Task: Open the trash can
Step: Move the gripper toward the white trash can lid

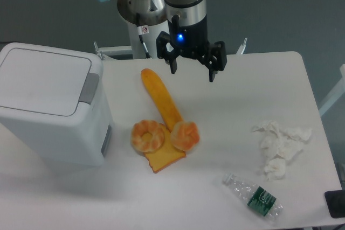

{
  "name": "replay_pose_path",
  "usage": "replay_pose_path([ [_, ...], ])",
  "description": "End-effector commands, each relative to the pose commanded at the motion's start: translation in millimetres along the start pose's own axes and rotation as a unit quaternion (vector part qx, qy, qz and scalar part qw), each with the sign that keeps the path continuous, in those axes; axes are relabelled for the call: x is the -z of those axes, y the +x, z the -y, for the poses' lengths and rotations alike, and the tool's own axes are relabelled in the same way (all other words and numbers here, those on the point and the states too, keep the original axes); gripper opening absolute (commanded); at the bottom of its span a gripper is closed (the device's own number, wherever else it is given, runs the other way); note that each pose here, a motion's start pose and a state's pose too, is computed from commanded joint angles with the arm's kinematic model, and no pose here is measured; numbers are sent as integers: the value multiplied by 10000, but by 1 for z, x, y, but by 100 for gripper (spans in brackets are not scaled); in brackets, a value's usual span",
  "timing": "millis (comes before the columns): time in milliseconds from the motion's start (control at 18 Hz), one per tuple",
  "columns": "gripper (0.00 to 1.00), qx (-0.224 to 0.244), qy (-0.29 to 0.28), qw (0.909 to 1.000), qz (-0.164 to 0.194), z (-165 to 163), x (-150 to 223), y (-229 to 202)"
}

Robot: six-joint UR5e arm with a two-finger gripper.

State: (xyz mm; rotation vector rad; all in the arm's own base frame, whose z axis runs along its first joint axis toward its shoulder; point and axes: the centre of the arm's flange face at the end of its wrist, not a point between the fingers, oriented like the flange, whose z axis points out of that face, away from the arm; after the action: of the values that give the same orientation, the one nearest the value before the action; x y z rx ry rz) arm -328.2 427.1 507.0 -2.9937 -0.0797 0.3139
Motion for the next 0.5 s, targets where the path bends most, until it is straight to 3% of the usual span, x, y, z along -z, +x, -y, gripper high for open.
replay_pose_path([
  [500, 100, -36, 134, 9999, 26, -2, 11, 5],
])
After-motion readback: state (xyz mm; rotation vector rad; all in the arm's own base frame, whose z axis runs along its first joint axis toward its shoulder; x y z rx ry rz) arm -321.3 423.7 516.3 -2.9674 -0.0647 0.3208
